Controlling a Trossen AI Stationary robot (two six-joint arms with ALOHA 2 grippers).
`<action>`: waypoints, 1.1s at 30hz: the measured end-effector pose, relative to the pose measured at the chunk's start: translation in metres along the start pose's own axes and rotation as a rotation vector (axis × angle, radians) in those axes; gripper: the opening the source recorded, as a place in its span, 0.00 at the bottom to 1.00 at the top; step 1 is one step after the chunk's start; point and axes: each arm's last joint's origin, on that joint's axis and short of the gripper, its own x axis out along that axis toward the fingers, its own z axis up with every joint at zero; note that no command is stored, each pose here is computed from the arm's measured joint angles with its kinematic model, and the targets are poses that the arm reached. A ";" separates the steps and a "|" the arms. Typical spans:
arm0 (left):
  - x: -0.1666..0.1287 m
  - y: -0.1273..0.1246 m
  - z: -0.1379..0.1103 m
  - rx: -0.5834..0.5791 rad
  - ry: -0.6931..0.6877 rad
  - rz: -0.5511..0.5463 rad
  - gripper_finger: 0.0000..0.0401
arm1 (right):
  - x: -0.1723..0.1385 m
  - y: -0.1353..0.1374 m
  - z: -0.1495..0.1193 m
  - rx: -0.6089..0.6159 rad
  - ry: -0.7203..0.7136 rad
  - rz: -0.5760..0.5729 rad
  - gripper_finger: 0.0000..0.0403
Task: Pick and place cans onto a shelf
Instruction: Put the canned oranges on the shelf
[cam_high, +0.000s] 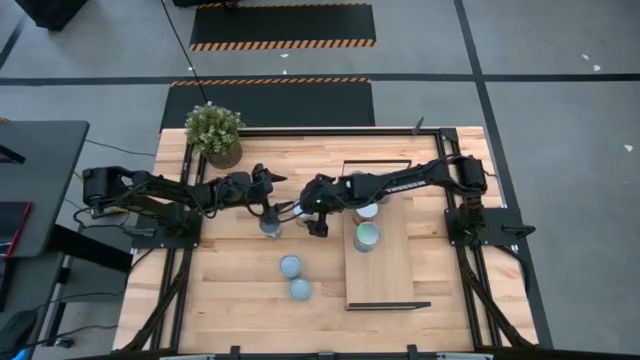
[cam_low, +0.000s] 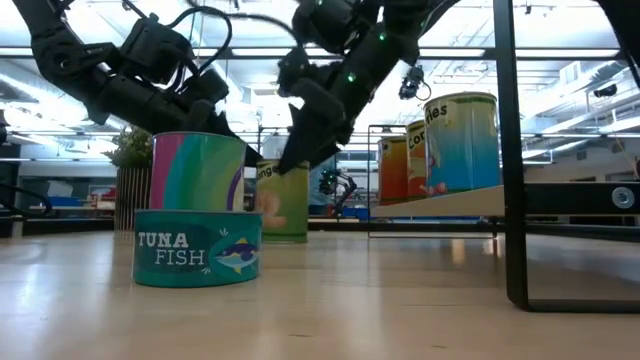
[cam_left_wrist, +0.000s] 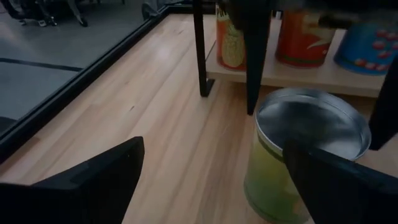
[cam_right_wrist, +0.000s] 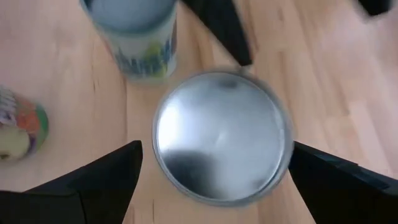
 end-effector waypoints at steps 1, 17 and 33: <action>0.000 0.000 0.000 0.000 0.002 0.000 0.97 | 0.005 0.001 -0.001 -0.006 -0.004 0.004 0.99; 0.000 -0.003 -0.004 0.012 0.046 -0.014 0.97 | 0.023 -0.004 -0.004 -0.040 -0.012 -0.006 0.84; -0.002 -0.002 -0.005 0.006 0.066 0.006 0.97 | -0.084 0.008 0.022 0.000 -0.124 0.038 0.82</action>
